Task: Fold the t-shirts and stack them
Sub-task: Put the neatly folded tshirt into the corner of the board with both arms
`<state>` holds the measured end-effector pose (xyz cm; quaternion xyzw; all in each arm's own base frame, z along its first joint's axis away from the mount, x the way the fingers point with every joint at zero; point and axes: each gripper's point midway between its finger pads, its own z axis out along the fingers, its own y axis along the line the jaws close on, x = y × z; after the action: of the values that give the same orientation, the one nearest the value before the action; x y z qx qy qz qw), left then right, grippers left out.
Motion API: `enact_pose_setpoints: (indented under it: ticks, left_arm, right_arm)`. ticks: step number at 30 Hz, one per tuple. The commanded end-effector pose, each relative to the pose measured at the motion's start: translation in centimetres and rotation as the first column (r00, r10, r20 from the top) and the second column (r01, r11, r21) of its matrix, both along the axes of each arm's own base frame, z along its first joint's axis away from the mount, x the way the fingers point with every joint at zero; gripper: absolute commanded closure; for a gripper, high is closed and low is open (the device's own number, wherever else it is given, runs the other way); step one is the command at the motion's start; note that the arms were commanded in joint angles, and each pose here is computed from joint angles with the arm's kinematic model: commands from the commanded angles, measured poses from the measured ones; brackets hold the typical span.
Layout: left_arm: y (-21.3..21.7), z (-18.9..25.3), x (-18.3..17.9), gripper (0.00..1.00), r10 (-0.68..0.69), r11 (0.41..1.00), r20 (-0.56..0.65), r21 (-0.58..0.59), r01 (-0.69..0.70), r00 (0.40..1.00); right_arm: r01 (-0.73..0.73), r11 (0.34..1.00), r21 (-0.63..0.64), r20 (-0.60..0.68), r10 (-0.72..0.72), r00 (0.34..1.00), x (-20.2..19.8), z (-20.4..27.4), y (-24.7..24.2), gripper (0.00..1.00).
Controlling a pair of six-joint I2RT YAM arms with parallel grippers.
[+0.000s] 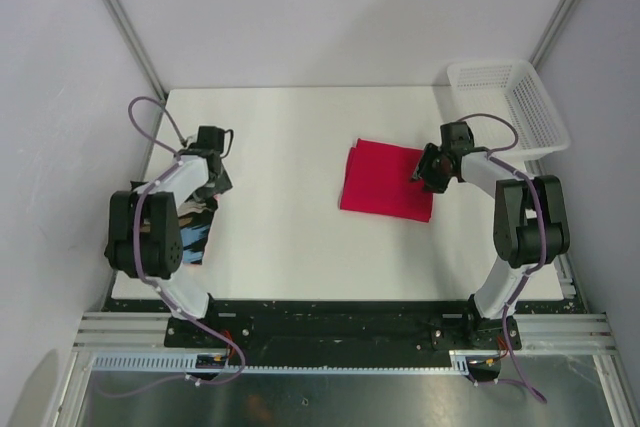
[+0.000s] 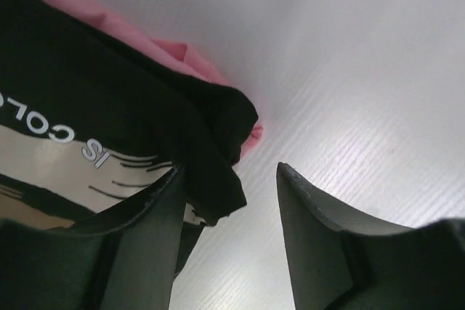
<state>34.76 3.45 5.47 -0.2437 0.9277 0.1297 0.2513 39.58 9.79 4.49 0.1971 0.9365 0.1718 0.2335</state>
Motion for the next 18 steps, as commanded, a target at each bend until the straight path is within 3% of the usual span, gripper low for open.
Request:
enact_pose_setpoints:
  ticks: [1,9,18]
  left_arm:
    - [1.4,0.8,2.2,0.43,0.030,0.997,0.011,0.069,-0.031,0.999]
    - [2.4,-0.9,3.3,0.46,0.058,0.990,-0.053,0.129,-0.051,0.997]
    - [1.7,-3.6,1.6,0.61,0.090,0.993,-0.124,0.090,-0.080,0.988]
  right_arm:
    - [-0.016,1.000,0.023,0.044,0.015,0.999,0.0,1.9,0.2,0.48]
    - [-0.023,0.999,0.032,0.046,0.021,0.999,0.0,2.1,0.3,0.49]
    - [-0.029,0.999,0.045,0.046,0.026,0.999,0.0,2.1,0.5,0.49]
